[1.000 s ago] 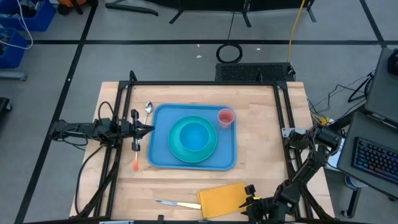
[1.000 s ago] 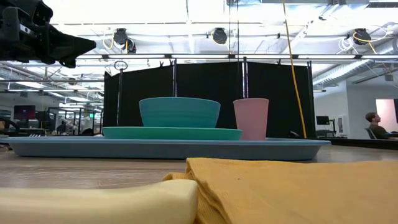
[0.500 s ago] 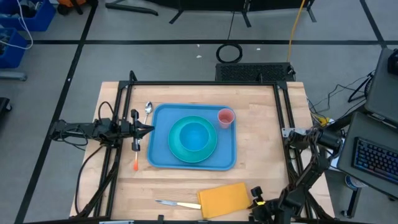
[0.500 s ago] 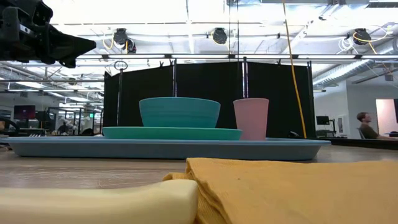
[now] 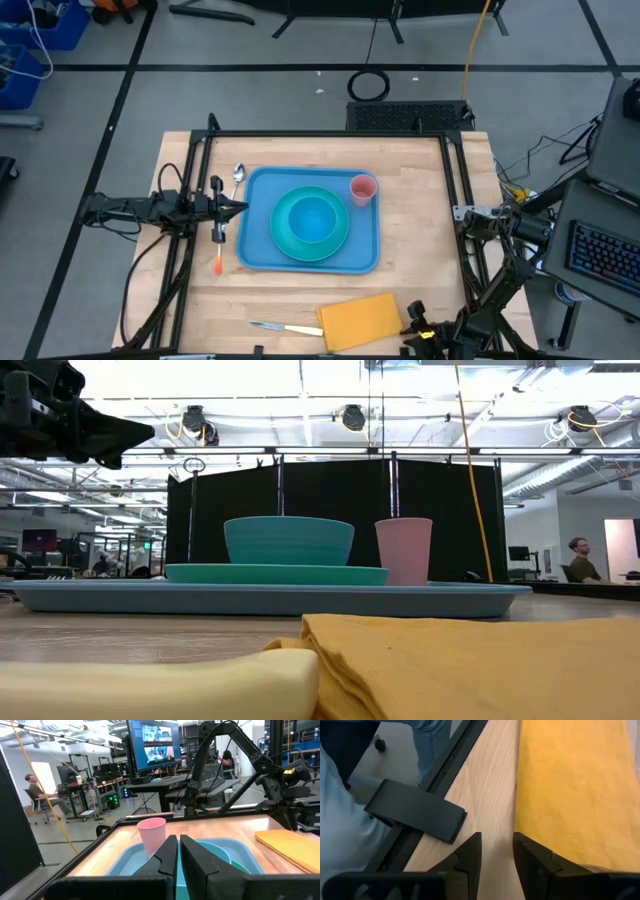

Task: Set up tray
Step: Put the yellow napkin on the blue serving tray to the left of the blue plate

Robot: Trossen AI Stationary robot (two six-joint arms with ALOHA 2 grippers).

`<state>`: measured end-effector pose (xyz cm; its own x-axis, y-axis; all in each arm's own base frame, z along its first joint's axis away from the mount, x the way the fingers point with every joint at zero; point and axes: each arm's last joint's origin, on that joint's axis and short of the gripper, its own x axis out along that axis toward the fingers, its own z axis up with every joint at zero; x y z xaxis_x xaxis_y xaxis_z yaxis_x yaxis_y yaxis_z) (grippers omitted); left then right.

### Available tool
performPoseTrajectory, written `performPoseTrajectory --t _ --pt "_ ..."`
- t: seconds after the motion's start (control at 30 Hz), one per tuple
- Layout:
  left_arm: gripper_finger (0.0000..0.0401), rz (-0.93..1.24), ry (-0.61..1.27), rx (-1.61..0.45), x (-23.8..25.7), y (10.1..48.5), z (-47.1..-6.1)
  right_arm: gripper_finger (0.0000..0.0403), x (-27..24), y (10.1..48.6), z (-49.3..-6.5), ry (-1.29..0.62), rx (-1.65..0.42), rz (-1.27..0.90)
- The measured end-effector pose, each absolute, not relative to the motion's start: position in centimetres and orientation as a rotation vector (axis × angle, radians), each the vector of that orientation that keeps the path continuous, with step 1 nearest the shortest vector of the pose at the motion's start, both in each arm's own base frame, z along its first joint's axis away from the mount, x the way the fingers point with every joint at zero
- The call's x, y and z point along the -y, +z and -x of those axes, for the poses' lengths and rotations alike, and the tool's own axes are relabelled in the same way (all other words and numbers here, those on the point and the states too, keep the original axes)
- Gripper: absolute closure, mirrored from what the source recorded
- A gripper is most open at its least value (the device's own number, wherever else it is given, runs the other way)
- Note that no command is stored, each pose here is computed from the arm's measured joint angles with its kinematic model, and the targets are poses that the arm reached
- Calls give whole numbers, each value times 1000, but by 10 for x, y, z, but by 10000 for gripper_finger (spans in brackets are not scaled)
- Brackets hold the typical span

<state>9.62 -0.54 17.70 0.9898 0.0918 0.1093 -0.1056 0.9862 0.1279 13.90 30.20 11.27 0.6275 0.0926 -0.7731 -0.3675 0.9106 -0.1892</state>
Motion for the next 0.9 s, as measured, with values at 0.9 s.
performPoseTrajectory --t 0.9 --pt "375 -134 99 103 5 177 -96 298 -302 100 -142 211 -790 488"
